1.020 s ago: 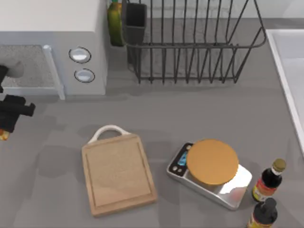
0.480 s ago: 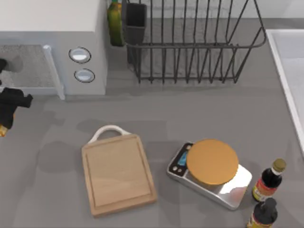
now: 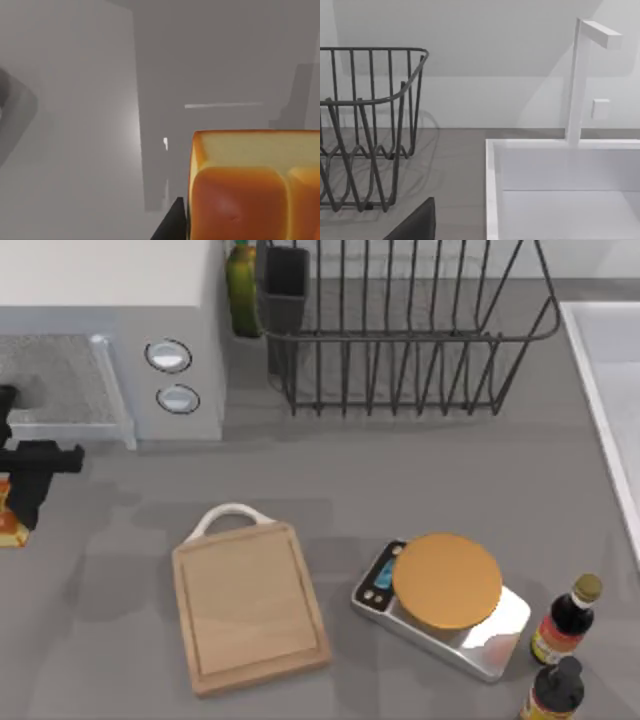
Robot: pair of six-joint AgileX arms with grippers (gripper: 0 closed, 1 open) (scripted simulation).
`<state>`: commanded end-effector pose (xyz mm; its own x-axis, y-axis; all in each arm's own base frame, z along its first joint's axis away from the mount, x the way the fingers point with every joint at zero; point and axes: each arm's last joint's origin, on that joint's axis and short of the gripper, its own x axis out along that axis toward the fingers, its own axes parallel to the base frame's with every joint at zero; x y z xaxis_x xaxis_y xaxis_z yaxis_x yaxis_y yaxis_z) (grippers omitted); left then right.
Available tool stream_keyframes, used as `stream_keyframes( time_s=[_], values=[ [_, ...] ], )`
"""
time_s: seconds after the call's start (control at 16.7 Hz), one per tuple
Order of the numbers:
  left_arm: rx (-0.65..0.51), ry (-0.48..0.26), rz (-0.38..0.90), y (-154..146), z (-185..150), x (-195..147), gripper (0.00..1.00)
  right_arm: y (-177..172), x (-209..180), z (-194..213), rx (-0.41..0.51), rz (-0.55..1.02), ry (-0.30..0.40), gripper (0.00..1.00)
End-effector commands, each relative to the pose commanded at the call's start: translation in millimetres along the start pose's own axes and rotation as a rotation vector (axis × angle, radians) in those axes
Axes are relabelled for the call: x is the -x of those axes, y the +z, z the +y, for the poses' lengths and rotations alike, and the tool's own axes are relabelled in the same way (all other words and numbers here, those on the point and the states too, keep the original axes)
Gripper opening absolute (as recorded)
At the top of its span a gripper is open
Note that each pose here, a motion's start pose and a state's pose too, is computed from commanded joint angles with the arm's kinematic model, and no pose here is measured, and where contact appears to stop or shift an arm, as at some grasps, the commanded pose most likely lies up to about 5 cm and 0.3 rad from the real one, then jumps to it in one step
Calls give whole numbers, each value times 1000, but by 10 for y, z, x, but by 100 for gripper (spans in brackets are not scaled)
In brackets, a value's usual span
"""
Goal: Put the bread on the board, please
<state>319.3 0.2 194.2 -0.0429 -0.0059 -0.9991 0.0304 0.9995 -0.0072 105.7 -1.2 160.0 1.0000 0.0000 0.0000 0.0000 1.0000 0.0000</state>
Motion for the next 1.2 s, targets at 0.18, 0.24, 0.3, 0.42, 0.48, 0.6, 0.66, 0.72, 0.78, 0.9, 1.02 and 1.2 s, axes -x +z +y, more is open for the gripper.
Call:
stream_keyframes(
  time_s=[0.18,0.24,0.3,0.42,0.48,0.6,0.66,0.72,0.78,0.9,1.02,1.2],
  values=[
    [217,-4,-2,-9,-104,-94,0,0,0,0,0,0,0,100],
    [303,-7,-10,-6,-148,-112,0,0,0,0,0,0,0,100],
    [393,-10,-22,-1,-197,-123,0,0,0,0,0,0,0,100],
    [585,-24,-53,19,-311,-122,0,0,0,0,0,0,0,100],
    [682,-33,-67,30,-375,-117,0,0,0,0,0,0,0,100],
    [872,-52,-88,48,-522,-109,0,0,0,0,0,0,0,100],
    [963,-60,-94,53,-603,-109,0,0,0,0,0,0,0,100],
    [1049,-67,-96,54,-691,-112,0,0,0,0,0,0,0,100],
    [1131,-70,-96,52,-783,-119,0,0,0,0,0,0,0,100],
    [1279,-71,-91,40,-978,-135,0,0,0,0,0,0,0,100],
    [1401,-66,-85,17,-1186,-147,0,0,0,0,0,0,0,100],
    [1524,-55,-76,-42,-1509,-151,0,0,0,0,0,0,0,100]
  ],
)
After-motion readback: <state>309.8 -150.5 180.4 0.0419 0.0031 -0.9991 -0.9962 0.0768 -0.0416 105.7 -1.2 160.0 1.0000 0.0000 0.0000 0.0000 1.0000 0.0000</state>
